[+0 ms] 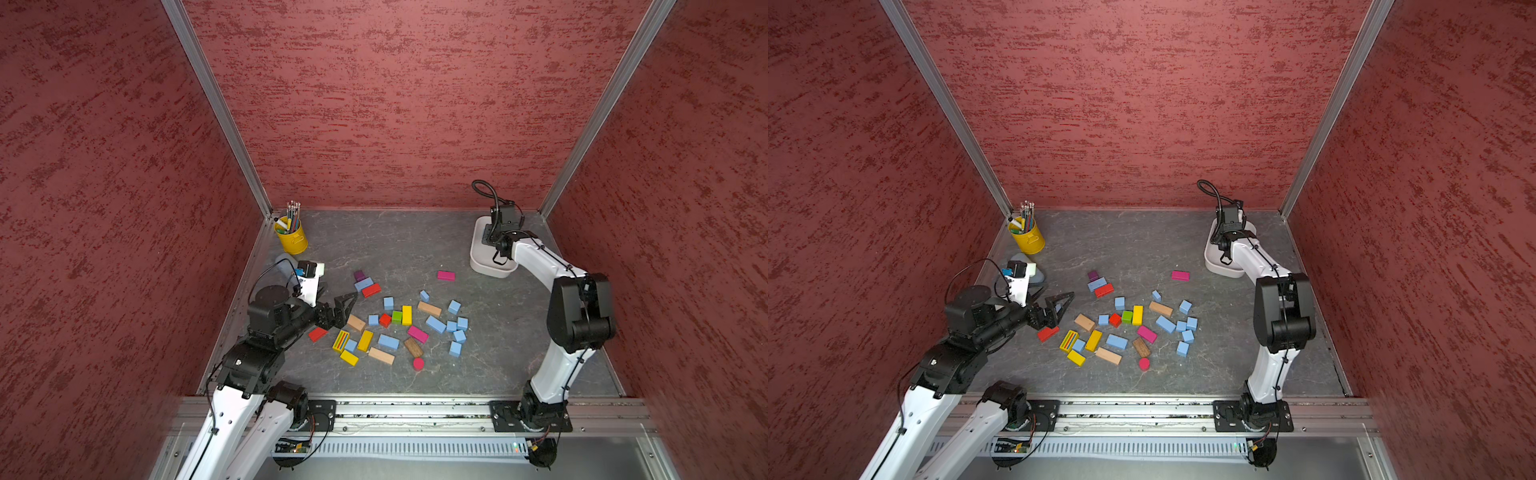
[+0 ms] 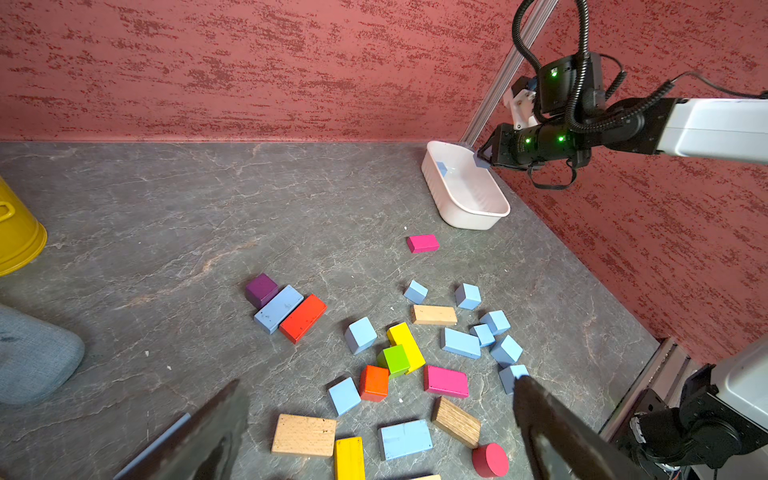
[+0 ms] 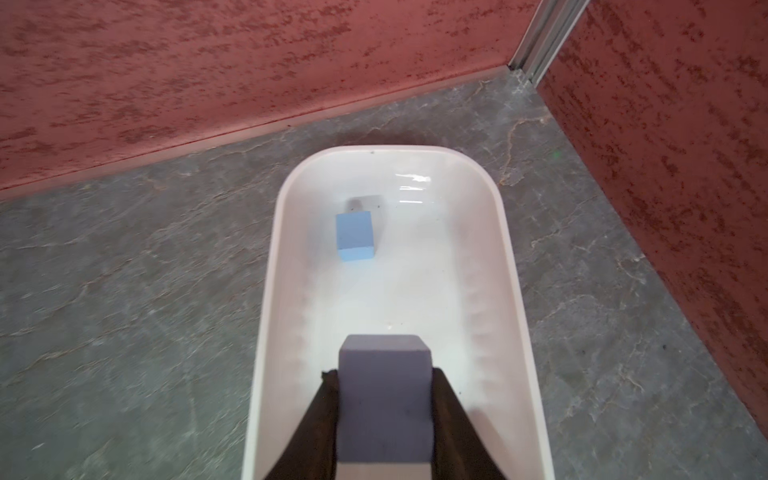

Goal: Pick out the blue building blocks
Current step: Place the building block in the storage box.

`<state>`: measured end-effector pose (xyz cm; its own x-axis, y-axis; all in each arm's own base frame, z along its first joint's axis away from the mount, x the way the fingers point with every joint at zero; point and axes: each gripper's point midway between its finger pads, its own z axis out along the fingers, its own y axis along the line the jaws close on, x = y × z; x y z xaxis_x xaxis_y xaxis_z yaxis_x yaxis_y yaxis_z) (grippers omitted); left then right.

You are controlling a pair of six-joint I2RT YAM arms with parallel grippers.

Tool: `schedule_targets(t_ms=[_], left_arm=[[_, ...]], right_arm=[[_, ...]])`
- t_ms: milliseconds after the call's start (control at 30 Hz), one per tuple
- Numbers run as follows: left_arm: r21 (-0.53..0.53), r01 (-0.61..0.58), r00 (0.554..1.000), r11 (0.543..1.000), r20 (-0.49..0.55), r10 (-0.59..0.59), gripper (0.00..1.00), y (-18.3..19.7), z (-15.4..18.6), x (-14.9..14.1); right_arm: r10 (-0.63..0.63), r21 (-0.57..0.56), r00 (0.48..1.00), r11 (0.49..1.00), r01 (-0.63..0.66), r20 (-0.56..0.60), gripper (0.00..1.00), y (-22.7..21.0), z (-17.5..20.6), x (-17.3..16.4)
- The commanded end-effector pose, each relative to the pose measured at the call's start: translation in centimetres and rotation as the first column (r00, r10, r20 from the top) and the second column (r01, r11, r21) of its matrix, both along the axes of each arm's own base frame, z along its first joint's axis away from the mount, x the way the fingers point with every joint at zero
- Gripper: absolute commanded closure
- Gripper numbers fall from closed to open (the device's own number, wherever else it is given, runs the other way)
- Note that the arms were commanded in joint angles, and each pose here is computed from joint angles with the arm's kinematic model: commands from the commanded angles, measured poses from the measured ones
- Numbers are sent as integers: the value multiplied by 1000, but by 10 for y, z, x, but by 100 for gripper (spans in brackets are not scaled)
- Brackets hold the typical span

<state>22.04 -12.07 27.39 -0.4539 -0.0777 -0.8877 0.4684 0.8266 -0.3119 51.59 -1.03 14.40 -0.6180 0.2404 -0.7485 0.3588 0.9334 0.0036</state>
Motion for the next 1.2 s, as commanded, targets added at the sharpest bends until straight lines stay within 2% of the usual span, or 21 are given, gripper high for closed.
schedule_targets(t_ms=[0,200,600,1167], left_arm=[[-17,7,1000,1000,19,-7,0,-1,3,0],[-17,7,1000,1000,15,-7,0,-1,2,0],[-23,10,1000,1000,22,-10,0,-1,4,-2],[-29,16,999,999,34,-15,0,-1,7,-4]], right_arm=[[4,21,999,1000,-5,38,88,-10,4,21],[-14,22,1000,1000,14,16,87,-29,-12,45],[-23,41,999,999,25,-37,87,-38,-43,86],[-34,60,995,997,39,-90,83,-38,-75,92]])
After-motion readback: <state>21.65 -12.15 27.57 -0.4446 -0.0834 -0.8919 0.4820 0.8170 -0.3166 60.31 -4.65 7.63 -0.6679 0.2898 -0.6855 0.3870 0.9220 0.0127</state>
